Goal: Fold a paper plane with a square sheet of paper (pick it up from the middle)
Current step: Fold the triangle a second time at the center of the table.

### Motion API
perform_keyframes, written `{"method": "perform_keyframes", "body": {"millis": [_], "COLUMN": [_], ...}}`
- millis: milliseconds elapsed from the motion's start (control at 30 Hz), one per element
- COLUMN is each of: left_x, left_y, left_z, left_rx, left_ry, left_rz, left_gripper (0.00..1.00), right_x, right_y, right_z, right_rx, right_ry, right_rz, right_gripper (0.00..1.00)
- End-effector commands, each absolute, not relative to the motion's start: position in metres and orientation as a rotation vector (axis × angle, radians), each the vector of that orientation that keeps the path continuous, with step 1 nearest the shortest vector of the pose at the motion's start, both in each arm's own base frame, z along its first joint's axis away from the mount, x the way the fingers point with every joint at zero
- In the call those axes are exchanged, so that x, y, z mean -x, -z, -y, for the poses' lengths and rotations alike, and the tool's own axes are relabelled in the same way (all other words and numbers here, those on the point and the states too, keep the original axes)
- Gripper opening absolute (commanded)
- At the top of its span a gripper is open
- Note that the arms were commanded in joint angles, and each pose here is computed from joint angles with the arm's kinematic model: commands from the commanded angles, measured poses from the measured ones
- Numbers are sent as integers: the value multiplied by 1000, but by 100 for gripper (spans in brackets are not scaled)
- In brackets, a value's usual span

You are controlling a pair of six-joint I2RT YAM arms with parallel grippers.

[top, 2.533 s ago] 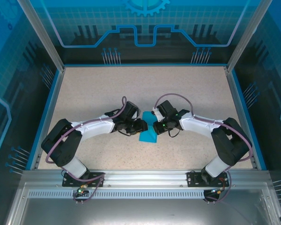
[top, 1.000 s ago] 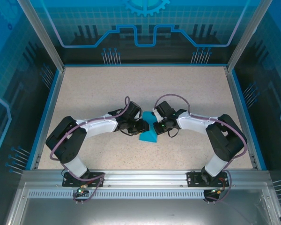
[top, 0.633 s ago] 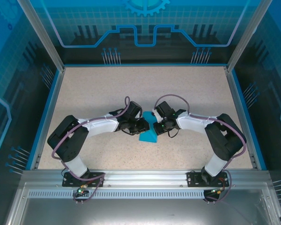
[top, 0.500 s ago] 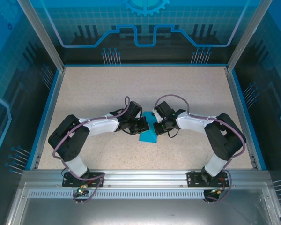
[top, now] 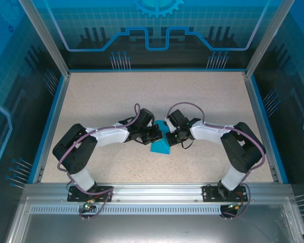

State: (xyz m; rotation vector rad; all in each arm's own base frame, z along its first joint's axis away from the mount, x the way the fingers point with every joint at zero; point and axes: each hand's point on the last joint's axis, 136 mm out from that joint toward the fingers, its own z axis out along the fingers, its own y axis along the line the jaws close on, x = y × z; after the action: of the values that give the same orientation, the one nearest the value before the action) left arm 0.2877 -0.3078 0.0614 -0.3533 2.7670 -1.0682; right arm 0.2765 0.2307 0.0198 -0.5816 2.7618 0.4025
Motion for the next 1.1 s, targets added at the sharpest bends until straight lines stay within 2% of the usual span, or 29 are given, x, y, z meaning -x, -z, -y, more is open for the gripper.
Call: {"method": "perform_keyframes", "body": {"millis": [0,1067], "left_x": [-284,-278], "left_y": [-56,-19], "left_z": [315,314], "left_rx": [345,356], "left_ry": [1095,1047], "left_rz": [-2793,-2870], "left_gripper": [0,0], "right_x": [-278,-276], "right_y": [-13,-8], "right_z": [-224,-222], "right_rx": [547,545], "right_ry": [-381,-371], "right_rz": [-2788,-2806], "right_gripper": [6,7]}}
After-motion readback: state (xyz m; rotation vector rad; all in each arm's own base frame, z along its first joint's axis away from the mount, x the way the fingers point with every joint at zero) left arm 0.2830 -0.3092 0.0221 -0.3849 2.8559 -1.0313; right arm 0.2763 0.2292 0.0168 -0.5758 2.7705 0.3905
